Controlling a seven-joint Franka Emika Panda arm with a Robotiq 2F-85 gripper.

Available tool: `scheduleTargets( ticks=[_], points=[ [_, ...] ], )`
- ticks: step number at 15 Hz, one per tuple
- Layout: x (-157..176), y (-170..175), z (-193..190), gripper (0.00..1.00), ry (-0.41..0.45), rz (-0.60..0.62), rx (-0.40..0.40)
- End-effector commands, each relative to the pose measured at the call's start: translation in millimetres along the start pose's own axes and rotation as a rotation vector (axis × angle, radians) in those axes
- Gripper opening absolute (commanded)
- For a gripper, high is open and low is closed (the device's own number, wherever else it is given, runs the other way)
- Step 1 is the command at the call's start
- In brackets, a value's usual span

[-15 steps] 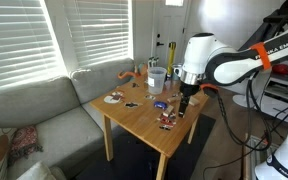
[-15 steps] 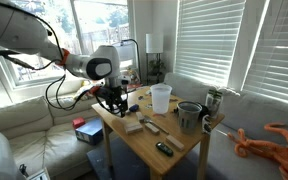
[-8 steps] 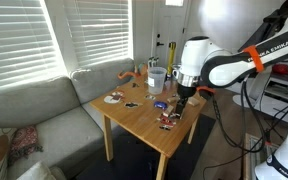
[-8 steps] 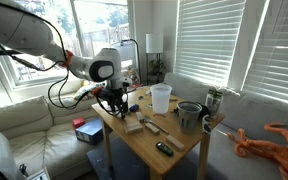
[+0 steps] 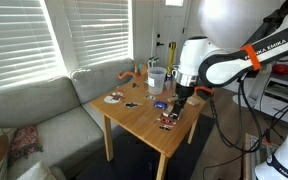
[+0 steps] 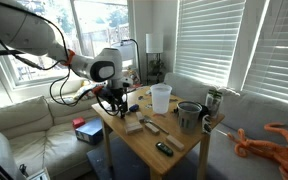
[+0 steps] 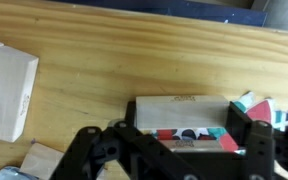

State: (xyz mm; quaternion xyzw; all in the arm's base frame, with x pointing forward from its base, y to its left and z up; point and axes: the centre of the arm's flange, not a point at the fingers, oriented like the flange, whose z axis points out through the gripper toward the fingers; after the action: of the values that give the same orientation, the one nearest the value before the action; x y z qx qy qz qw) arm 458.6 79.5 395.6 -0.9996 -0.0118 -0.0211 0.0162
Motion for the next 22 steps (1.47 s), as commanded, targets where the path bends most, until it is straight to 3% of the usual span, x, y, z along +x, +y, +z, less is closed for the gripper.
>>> scheduleTargets(
  ticks=[1, 11, 12, 17, 22],
  points=[
    [5.6, -7.1, 1.4, 0.59, -0.006, 0.047, 0.020],
    [7.1, -8.7, 0.8, 0.59, -0.007, 0.074, 0.034],
    [5.7, -7.0, -1.9, 0.96, -0.004, 0.071, 0.039],
    [-6.3, 0.6, -29.7, 1.00, 0.034, 0.078, 0.036],
    [-19.5, 31.6, -61.0, 1.00, 0.087, -0.096, -0.049]
  ],
)
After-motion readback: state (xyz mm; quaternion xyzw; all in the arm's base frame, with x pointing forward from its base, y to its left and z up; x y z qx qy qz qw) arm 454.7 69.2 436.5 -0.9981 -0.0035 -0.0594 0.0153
